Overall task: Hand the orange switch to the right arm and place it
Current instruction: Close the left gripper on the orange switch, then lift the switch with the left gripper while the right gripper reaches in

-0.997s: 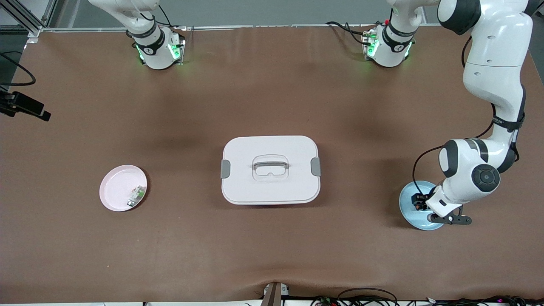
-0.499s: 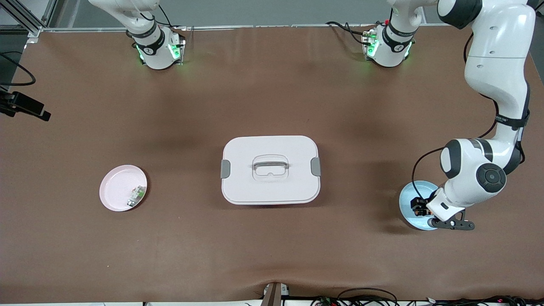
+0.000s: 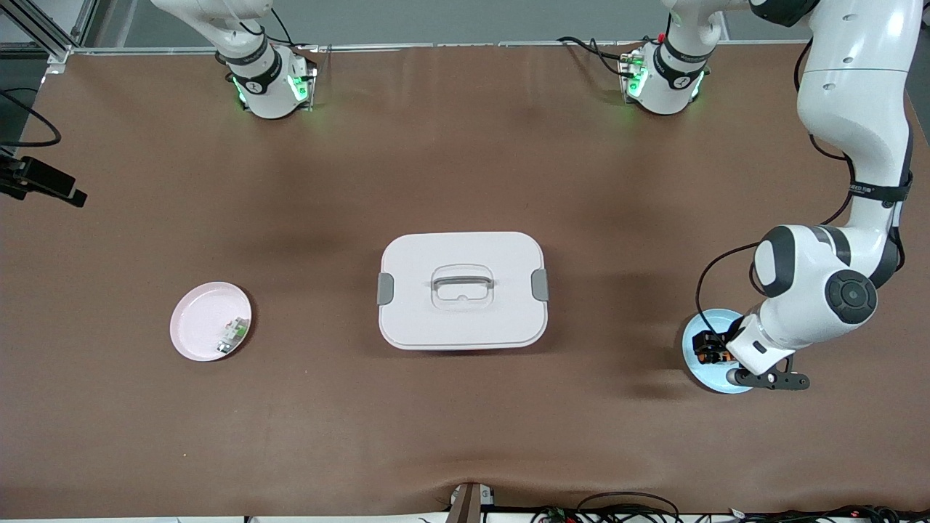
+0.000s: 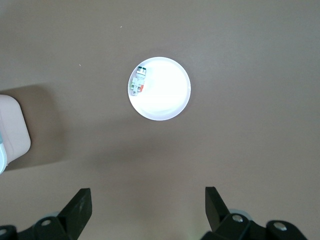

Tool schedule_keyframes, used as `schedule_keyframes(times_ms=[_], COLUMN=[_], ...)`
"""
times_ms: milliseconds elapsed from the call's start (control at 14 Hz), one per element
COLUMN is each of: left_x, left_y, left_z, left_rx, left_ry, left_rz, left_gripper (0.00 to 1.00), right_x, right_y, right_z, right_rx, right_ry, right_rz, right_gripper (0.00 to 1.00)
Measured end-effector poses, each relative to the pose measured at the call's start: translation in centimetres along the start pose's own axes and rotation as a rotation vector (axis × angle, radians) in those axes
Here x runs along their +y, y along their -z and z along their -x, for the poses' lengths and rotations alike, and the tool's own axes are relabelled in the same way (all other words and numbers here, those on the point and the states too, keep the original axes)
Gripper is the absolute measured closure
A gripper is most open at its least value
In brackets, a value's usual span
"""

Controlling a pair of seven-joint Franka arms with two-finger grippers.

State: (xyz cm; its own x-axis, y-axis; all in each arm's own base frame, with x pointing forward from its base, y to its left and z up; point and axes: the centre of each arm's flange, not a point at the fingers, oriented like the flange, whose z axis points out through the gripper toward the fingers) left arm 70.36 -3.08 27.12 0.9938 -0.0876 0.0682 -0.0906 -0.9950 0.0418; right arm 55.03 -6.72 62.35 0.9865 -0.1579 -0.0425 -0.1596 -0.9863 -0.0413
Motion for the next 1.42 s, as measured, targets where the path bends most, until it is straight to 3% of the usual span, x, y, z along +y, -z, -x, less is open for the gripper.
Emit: schedule_keyframes(times_ms=[499,1069,1425], left_x=[2.5,5.3,7.8], left_y=[0.6,1.9,3.3], left_z=[0.0,0.0,0.3], left_rx=[-0.004,-0.007,-0.019], left_ry=[0.043,0.087,0.118], left_rz=[0.024,0.046,0.043], left_gripper=[0.27,0.27,0.27], right_x=[-0.8,-7.6,-11.0], right_y=[-0.5,-2.8,-4.9], right_z=[-0.2,-0.1,0.7], right_rx=[-0.008,-0.065,-0.137], right_ry=[0.014,0.083,-0.033], right_rz=[0.000,0.003,-0.097], right_gripper=[0.00,0.00,0.00])
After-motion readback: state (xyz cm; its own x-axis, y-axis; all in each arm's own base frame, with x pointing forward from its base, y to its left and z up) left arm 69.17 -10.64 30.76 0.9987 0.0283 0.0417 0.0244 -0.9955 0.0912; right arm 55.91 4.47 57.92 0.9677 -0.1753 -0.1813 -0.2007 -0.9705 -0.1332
